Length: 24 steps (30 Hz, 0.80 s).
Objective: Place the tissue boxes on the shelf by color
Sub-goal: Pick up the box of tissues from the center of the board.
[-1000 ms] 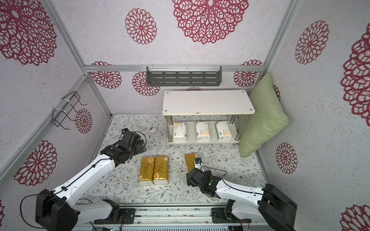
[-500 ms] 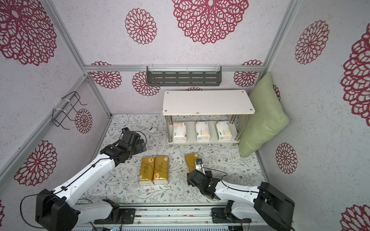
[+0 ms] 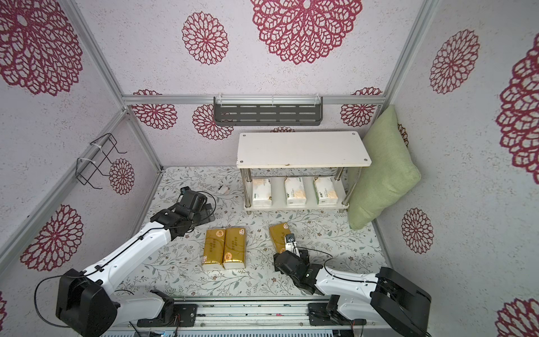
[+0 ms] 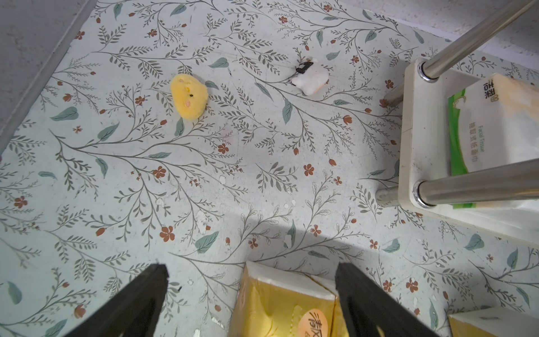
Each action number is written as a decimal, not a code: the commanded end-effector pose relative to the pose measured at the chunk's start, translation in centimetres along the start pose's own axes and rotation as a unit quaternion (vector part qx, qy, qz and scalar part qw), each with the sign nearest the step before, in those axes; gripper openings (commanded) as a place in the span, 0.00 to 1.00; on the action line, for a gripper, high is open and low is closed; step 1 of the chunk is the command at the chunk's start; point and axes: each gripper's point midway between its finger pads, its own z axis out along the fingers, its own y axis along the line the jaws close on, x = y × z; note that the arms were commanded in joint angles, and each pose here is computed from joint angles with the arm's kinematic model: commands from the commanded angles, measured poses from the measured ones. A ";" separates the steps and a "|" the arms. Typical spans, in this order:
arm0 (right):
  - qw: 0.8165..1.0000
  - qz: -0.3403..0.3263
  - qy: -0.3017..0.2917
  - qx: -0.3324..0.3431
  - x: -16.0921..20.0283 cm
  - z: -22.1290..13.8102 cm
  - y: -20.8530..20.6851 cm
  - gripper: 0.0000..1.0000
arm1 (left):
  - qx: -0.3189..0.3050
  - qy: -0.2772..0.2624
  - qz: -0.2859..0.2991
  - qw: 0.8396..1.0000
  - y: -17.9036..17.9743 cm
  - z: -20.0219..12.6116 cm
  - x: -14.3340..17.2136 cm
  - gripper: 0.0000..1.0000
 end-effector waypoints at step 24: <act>0.998 -0.027 -0.019 -0.055 -1.3 -0.7 2.1 0.80 | 0.006 -0.013 -0.009 1.000 -0.3 -0.3 -1.1 0.97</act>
